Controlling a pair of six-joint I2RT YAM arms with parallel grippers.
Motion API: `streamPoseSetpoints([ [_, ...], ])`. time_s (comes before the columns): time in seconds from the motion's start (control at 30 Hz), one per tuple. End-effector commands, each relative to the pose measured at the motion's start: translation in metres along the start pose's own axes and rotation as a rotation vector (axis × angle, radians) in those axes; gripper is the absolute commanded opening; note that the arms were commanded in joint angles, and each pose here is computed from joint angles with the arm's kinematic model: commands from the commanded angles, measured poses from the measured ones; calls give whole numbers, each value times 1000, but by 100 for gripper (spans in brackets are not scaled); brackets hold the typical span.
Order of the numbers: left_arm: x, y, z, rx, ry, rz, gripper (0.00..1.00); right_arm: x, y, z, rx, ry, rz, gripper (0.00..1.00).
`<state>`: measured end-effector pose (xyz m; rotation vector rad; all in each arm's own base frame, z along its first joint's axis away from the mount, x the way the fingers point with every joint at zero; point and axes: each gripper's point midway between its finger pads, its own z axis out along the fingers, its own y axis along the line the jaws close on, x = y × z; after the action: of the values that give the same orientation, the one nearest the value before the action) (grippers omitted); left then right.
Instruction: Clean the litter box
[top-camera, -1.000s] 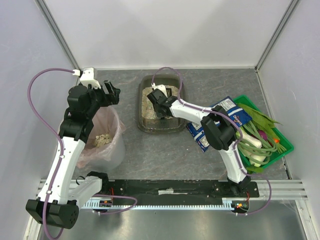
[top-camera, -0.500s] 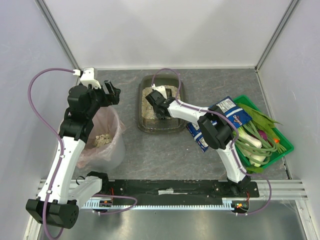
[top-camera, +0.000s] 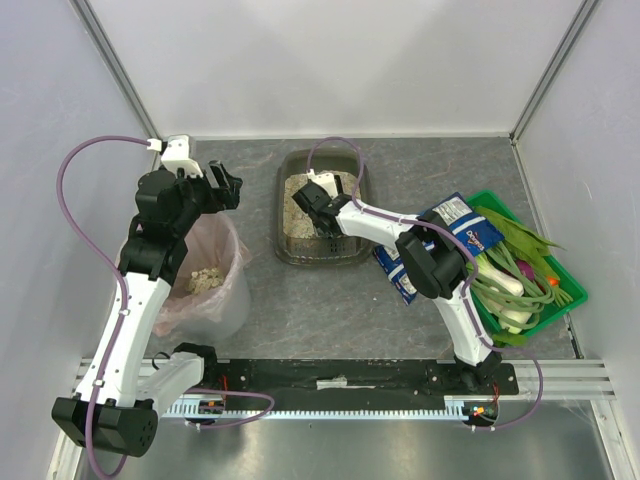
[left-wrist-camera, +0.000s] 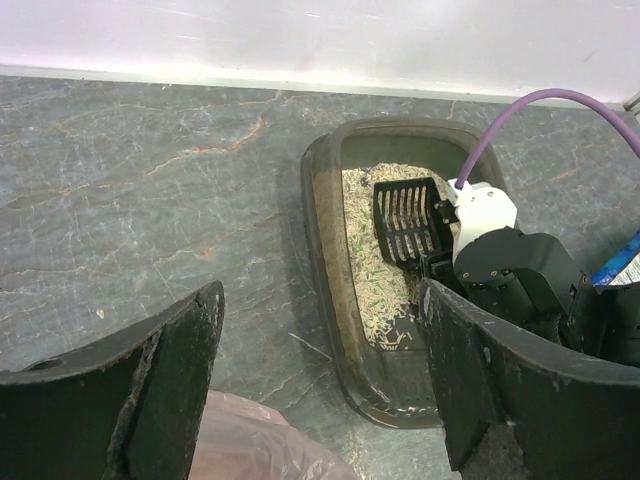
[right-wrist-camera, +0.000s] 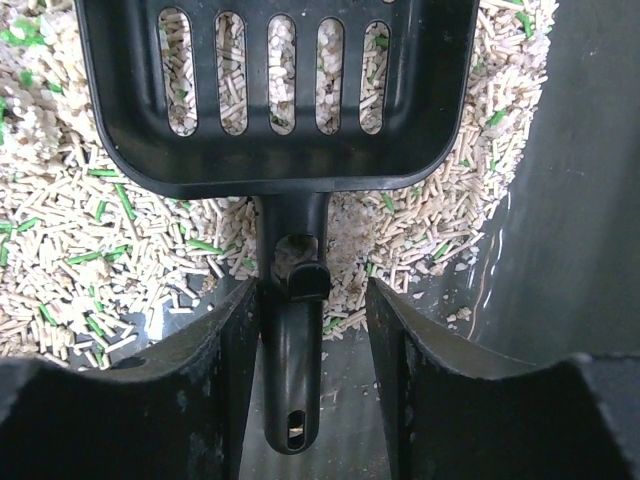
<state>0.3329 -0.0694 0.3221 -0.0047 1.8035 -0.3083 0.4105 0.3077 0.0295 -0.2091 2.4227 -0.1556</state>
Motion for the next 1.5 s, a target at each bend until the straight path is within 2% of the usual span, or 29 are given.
streamPoseSetpoints([
  [0.0, -12, -6, 0, 32, -50, 26, 85, 1, 1, -5, 2, -1, -17, 56],
  [0.2, -11, -6, 3, 33, -40, 25, 86, 1, 13, 1, -7, -9, -38, 56],
  [0.27, -11, -5, 2, 31, -43, 27, 85, 1, 15, 4, -8, -6, -46, 52],
  [0.3, -12, -5, 1, 27, -46, 28, 85, 0, 15, 4, -9, -7, -45, 45],
  [0.47, -12, -6, 0, 35, -48, 27, 85, -22, 11, -17, -28, -56, -38, 32],
  [0.63, -13, -7, 0, 40, -50, 26, 85, -50, 4, -42, -38, -114, -45, 26],
  [0.83, -12, -10, 0, 56, -43, 19, 85, -45, 2, -41, -33, -97, -63, 13],
  [0.93, -12, -11, 0, 61, -44, 16, 85, -49, 3, -45, -42, -107, -63, 0],
  [1.23, -10, -14, 1, 79, -34, 11, 85, -68, -15, -76, -29, -208, -29, 0],
  [1.47, -3, -20, 7, 111, -4, 5, 85, -70, -17, -80, -44, -267, -39, 0],
])
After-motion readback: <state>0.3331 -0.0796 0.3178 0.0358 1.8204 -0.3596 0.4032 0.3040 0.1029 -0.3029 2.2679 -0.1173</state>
